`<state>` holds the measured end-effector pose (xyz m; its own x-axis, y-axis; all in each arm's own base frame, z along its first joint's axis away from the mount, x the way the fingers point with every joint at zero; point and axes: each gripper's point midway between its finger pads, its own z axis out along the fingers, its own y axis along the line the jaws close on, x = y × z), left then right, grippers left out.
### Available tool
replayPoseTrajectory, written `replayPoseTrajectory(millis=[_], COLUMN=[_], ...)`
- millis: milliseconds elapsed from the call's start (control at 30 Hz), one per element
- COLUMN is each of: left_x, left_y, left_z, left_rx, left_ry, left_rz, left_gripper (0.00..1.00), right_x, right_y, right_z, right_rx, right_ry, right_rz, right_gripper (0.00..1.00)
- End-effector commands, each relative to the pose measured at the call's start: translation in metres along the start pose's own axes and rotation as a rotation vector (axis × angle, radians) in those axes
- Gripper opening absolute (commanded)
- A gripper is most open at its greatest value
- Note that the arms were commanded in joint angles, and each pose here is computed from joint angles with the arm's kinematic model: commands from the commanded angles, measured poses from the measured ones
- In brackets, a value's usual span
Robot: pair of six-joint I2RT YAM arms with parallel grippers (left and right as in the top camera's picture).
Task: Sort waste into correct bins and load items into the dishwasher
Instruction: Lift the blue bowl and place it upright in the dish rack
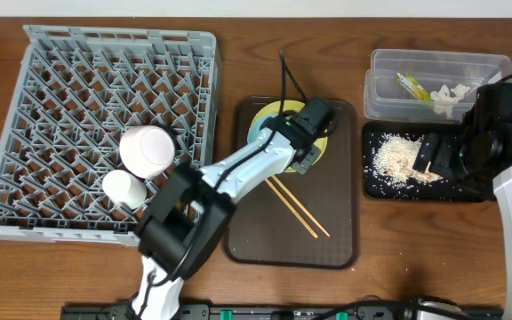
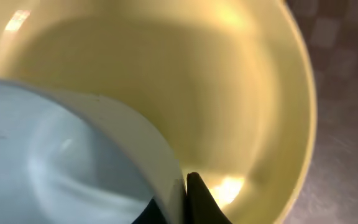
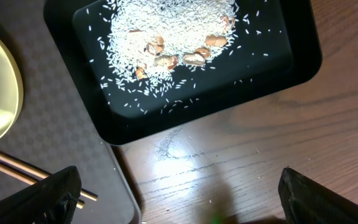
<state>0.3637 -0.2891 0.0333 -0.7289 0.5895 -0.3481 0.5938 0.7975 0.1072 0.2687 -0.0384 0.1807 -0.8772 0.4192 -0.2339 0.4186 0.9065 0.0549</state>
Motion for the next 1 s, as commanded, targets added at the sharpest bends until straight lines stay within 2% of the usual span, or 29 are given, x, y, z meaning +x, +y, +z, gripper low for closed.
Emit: replayPoseTrajectory(millis=[0,200,300,533,700,967], left_x=[-0.026,-0.037,-0.037,-0.035,-0.031,-0.006], left_y=[0.020,0.063,0.084,0.123,0.160,0.210], left_z=[-0.057,-0.111,-0.128,-0.156,-0.190,-0.206], left_rx=[-0.041,-0.054,0.027,0.443,0.714,0.940], left_ry=[-0.133,-0.234,-0.270,-0.375,-0.520,-0.622], left_rz=[-0.030,-0.125,-0.193,-0.351,-0.422,-0.531], left_gripper=[0.07,0.08,0.08,0.07,0.08,0.08], right_x=[-0.005,-0.005,-0.005,-0.005,-0.005,-0.005], right_y=[-0.002,-0.002,-0.002,-0.002,-0.002,-0.002], right_z=[-0.006,-0.006,-0.006,-0.006,-0.006,-0.006], right_rx=[0.002,0.002,0.002,0.002,0.001,0.002], right_ry=[-0.025,-0.026,-0.026,-0.026,-0.025,-0.024], right_rz=[0.012,0.012,0.012,0.012,0.012,0.012], right_gripper=[0.99,0.99,0.99,0.99,0.99,0.99])
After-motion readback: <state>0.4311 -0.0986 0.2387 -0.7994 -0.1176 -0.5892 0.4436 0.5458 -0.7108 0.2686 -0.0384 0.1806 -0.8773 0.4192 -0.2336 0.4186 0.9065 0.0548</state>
